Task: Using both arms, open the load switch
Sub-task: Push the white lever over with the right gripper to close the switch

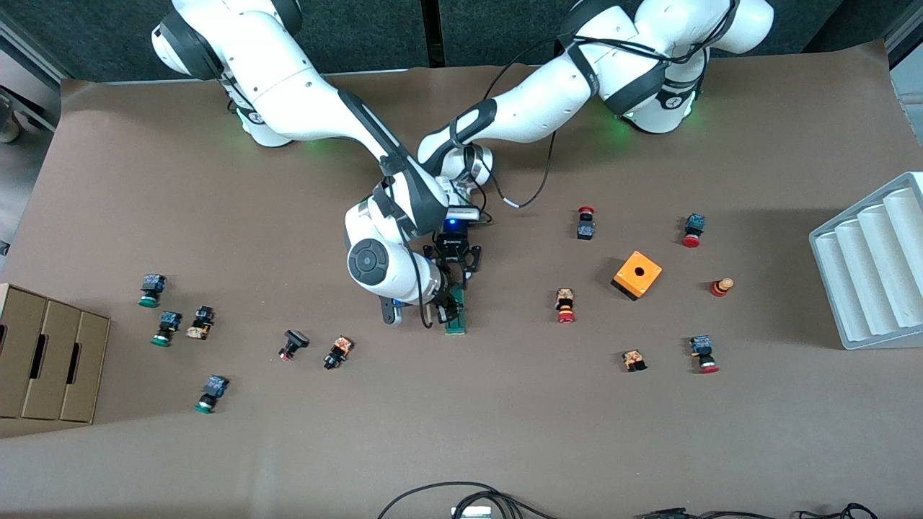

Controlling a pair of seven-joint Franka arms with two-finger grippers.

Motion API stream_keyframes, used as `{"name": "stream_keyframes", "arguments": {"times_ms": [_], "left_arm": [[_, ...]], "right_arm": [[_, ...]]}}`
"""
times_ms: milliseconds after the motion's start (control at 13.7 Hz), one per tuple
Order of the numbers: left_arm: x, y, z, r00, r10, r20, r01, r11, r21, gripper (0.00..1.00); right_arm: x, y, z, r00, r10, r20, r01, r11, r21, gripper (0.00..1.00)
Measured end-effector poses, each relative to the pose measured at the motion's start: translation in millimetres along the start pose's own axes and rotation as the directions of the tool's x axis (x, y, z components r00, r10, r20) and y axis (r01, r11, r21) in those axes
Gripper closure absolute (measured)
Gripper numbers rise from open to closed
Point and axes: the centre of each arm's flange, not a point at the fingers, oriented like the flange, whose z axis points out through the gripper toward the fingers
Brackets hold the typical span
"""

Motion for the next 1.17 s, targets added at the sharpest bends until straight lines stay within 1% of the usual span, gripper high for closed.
{"name": "stream_keyframes", "arguments": {"times_ms": [730,1168], "left_arm": [[0.0,0.0,0.0,1.000,0.000,0.000,0.000,1.000,0.000,0.41],[-0.1,0.0,-0.1,1.000,-0.001,0.000,0.001,1.000,0.000,0.41]], "right_arm": [[-1.4,3.9,3.4,1.000,-0.020,-0.017,0.020,1.000,-0.006,0.53],[-1.0,17.2,20.8,0.998,-0.039,-0.047,0.037,0.999,-0.034,0.54]]}}
